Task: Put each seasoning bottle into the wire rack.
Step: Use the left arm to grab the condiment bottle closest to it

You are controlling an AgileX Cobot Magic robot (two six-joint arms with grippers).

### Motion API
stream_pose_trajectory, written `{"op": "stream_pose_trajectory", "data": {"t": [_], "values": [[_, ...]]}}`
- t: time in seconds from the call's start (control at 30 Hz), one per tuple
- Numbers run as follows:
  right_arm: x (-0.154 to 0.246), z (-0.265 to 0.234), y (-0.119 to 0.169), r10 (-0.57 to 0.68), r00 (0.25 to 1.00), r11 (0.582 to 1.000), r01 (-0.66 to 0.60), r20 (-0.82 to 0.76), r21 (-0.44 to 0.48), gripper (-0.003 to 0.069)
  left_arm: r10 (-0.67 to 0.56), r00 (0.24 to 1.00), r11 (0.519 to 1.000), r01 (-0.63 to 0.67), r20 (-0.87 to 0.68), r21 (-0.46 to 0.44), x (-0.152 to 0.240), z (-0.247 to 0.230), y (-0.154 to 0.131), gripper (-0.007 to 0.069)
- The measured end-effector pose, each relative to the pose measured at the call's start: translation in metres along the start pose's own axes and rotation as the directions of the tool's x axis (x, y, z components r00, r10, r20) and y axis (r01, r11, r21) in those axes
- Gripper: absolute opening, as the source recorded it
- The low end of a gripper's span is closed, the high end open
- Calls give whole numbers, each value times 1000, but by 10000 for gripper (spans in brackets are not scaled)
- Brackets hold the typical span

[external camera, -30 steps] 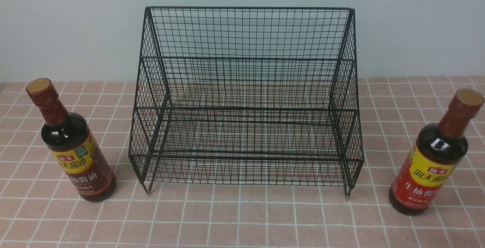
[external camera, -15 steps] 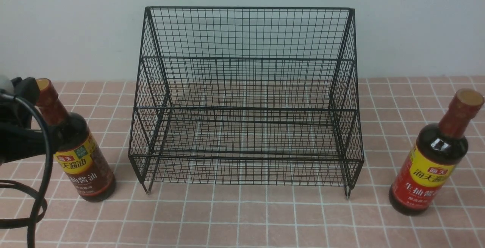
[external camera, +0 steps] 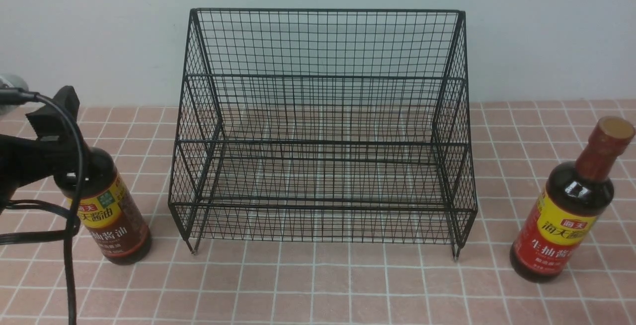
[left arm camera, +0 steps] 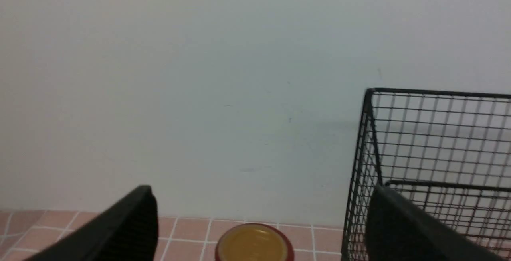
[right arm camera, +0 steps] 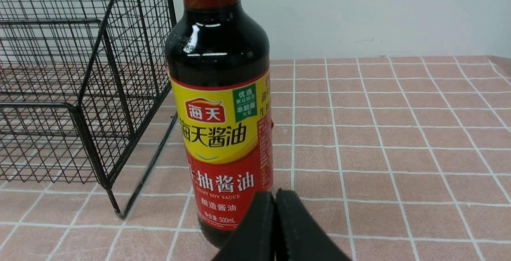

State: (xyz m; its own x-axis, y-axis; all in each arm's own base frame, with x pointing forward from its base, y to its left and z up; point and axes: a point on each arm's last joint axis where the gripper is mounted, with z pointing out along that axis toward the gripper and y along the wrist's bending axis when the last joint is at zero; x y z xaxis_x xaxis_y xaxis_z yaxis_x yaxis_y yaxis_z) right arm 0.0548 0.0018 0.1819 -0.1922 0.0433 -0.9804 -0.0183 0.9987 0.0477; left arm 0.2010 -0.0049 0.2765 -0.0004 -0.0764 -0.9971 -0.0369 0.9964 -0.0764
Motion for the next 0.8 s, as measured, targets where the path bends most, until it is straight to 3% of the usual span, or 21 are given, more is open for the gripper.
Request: {"op": "stream_pose_trajectory", "data": {"t": [0.23, 0.4, 0.53, 0.73, 0.8], "values": [[0, 0, 0, 0, 1000, 1000, 0, 0, 0, -11, 8, 996, 1000, -10, -88, -21, 25, 20, 1, 675], [0, 0, 0, 0, 1000, 1000, 0, 0, 0, -11, 21, 998, 999, -24, -60, -41, 35, 32, 3, 623], [0, 0, 0, 0, 1000, 1000, 0, 0, 0, -11, 24, 998, 998, -27, -58, -51, 41, 38, 3, 544], [0, 0, 0, 0, 1000, 1000, 0, 0, 0, -11, 30, 998, 998, -33, -59, -53, 45, 44, 3, 258], [0, 0, 0, 0, 1000, 1000, 0, 0, 0, -11, 39, 997, 999, -42, -73, -32, 43, 46, 1, 258]]}}
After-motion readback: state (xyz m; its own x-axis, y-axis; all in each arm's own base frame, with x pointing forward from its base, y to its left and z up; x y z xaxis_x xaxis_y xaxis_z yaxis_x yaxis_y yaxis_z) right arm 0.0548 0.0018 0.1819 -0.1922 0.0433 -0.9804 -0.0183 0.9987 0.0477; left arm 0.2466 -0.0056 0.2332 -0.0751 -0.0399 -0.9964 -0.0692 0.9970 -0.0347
